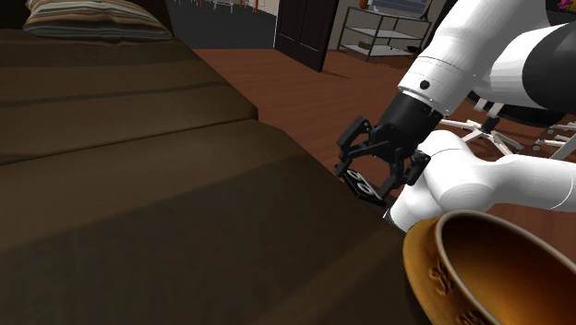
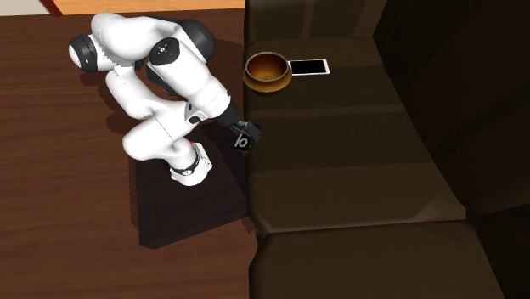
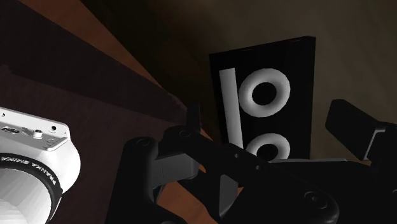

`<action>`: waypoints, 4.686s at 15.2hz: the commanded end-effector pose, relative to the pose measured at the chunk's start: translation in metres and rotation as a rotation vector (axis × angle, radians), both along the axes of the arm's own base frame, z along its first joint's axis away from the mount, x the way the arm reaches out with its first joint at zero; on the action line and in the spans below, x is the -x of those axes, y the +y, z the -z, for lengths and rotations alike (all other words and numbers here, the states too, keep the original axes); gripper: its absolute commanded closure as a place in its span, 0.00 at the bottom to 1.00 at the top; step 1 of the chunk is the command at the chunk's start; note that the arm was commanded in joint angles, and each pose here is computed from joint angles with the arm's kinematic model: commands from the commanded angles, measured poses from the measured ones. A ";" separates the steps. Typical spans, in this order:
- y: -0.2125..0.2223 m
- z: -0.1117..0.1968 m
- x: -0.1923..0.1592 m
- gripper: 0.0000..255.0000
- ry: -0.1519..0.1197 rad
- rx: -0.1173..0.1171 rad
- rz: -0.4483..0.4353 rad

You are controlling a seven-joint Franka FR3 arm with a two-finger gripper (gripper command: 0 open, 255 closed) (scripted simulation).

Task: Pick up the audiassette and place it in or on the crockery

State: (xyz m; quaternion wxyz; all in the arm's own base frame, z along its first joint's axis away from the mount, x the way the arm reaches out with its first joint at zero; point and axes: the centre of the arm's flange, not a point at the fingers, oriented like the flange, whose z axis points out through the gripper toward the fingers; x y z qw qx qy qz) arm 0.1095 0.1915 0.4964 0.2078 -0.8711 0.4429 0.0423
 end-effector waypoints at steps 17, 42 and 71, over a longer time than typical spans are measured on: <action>0.000 -0.037 0.000 1.00 0.000 0.000 0.000; 0.000 -0.169 0.000 1.00 0.000 0.000 0.000; 0.127 -0.185 0.172 1.00 0.000 0.000 0.000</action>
